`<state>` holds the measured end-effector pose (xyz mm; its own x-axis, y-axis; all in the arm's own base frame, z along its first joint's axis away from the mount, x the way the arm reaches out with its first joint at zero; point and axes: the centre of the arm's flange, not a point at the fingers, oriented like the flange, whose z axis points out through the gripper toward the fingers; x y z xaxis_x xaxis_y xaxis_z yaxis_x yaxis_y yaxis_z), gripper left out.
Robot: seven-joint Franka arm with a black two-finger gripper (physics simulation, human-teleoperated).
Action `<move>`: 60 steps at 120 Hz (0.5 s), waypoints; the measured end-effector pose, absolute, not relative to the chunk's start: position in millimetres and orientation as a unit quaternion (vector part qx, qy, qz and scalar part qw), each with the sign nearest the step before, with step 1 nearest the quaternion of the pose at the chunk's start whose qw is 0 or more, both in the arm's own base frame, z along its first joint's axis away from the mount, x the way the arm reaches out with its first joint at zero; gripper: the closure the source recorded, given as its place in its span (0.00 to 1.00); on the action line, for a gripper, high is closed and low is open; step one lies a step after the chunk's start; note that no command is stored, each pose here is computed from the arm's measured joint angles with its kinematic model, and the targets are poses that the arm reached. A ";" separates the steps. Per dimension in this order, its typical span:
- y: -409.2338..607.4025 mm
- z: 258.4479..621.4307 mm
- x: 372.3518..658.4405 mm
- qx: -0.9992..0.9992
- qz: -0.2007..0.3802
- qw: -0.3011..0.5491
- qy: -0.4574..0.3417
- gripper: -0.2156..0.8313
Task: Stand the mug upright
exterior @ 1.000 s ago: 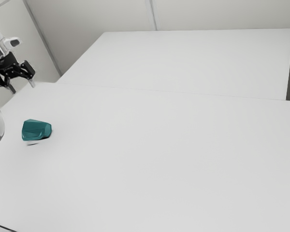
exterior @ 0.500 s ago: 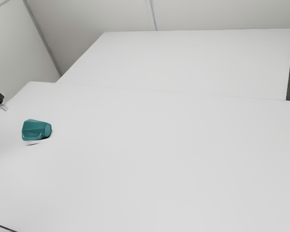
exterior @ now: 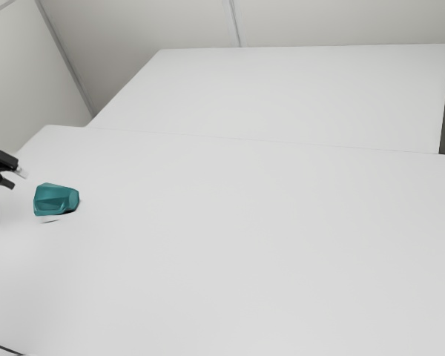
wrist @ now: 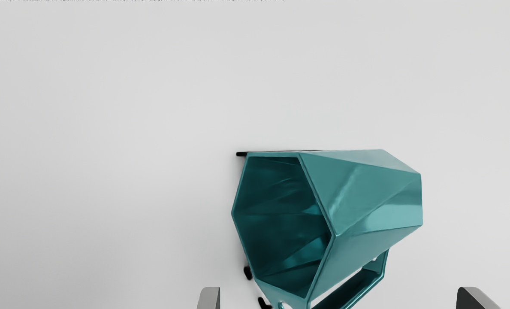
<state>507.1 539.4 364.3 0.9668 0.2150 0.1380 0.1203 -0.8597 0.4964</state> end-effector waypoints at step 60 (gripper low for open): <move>535.3 314.1 516.8 0.937 0.158 0.310 0.043 0.21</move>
<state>516.8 535.3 314.1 0.9463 0.1787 0.2695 -0.0173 -0.8044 0.5938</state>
